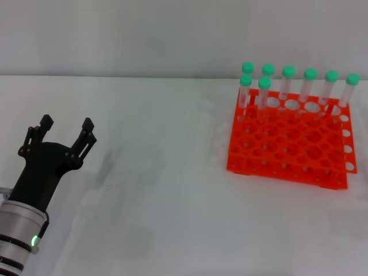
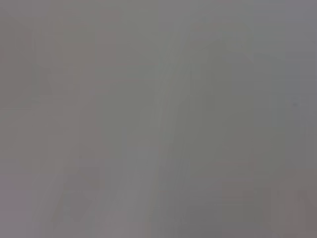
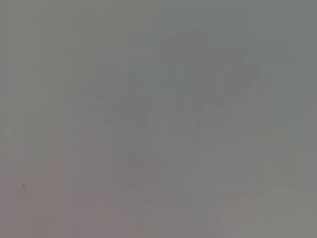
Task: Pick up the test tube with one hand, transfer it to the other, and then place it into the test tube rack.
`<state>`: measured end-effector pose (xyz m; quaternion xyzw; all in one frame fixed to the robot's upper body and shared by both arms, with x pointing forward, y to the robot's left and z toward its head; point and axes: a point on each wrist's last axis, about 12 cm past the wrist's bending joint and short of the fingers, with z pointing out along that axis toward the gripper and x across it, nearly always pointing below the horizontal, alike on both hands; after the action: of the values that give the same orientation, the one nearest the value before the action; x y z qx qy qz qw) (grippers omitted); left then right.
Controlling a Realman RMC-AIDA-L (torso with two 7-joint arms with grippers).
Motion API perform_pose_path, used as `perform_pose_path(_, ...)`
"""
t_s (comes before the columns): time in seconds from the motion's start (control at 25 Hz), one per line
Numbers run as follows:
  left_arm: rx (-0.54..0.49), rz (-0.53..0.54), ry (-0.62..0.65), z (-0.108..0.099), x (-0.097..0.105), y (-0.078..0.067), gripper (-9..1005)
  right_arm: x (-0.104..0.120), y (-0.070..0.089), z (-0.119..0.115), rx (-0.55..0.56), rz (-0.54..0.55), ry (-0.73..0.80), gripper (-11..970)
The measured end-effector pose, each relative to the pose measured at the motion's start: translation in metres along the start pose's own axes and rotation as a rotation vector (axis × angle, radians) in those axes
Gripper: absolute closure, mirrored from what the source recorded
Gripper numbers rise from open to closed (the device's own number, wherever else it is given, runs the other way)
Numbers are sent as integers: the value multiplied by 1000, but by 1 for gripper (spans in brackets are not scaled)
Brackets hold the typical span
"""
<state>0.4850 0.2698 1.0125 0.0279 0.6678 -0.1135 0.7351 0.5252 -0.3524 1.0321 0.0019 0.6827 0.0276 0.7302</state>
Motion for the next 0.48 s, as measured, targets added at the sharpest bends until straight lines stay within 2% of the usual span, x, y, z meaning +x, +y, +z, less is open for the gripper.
perform_pose_path(0.2, -10, -67, 2, -1, 0, 2, 116, 2, -1, 0, 8, 0, 16, 84)
perform_pose_path(0.48, -30, -72, 10, -3, 1, 6, 116, 6, -4, -4, 23, 0, 40, 84)
